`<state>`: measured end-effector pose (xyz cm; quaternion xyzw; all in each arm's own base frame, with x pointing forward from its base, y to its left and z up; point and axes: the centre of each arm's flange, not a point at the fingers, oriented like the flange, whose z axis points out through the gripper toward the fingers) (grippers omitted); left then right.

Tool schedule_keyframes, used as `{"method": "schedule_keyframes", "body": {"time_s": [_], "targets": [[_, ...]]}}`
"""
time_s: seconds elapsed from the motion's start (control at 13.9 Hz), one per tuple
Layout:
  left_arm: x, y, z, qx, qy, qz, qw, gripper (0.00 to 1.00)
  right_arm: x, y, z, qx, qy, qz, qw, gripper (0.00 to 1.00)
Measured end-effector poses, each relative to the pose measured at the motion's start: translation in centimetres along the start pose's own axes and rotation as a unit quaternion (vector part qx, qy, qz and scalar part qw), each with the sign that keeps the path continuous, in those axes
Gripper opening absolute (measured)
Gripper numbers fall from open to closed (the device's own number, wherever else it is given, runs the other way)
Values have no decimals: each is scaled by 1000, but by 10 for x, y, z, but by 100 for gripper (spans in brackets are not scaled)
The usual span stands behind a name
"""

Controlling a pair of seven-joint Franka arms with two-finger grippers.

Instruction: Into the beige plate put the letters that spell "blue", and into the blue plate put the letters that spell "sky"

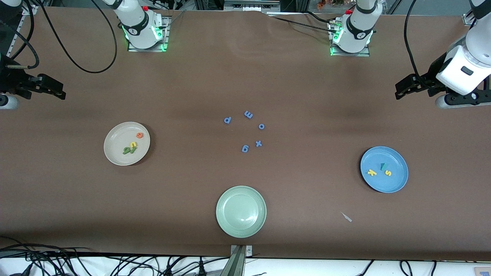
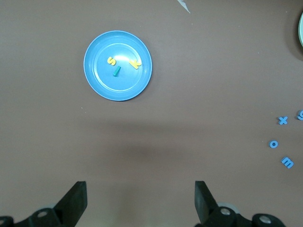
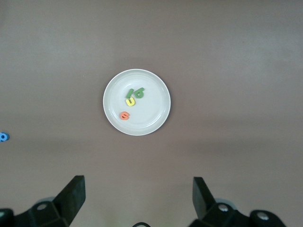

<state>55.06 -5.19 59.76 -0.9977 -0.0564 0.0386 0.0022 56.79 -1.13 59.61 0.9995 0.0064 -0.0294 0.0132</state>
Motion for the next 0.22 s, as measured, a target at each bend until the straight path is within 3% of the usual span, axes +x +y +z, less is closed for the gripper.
{"method": "schedule_keyframes", "body": {"time_s": [0.22], "targets": [[0, 0, 0, 0, 0, 0, 1000, 100, 2, -1, 3, 0, -2, -1, 1000, 100]]}}
